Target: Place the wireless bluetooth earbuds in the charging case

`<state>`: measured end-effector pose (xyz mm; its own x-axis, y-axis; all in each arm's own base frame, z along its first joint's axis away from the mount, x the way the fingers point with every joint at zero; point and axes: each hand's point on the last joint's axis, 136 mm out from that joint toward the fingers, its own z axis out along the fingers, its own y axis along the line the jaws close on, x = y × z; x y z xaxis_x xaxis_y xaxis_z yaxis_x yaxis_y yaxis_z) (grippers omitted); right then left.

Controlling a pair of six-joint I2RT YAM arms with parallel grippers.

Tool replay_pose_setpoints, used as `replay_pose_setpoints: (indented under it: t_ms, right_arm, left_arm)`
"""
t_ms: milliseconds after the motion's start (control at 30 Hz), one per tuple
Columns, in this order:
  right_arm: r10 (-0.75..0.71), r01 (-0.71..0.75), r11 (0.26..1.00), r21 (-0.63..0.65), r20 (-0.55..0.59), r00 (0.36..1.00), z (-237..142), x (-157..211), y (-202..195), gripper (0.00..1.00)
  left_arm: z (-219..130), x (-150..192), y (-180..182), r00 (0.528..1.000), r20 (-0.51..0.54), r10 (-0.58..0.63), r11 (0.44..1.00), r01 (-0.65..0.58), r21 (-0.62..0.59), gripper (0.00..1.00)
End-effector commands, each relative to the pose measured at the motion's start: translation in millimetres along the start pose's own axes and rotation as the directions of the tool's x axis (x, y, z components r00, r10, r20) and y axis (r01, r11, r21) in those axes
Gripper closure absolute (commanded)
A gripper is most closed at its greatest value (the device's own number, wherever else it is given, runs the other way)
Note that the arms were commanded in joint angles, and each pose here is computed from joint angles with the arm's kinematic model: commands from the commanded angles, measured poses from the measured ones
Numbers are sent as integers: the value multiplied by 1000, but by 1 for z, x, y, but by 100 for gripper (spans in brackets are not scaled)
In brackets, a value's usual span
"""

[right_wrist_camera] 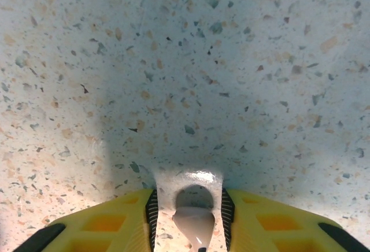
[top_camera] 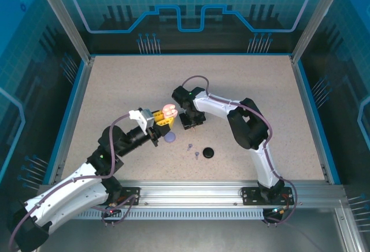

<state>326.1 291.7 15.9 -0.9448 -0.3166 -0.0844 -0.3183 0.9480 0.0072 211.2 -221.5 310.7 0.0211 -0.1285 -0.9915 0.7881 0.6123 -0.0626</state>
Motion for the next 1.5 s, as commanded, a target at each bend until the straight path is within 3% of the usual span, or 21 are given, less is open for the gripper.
replay_pose_setpoints:
  t_ms: [0, 300, 1033, 1267, 1467]
  right_arm:
    - [-22, 25, 999, 29, -77, 997, 16, 16, -1, 65]
    - [-23, 28, 999, 28, -136, 990, 25, 30, -3, 69]
    - [-17, 21, 999, 26, -154, 988, 18, 44, -11, 75]
    - [-16, 18, 1000, 13, -96, 995, 0, 37, -12, 75]
    - [10, -7, 999, -48, 61, 998, -37, 25, -19, 76]
  left_arm:
    - [-2, -3, 0, 1000, 16, 7, 1000, -6, -9, 96]
    - [-2, -3, 0, 1000, 13, 8, 1000, -8, -11, 96]
    - [-1, -2, 2, 1000, 7, 9, 1000, -9, -16, 96]
    - [1, 2, 3, 1000, -7, 5, 1000, -5, -19, 96]
    - [7, 12, 3, 999, -23, -26, 1000, 26, -12, 96]
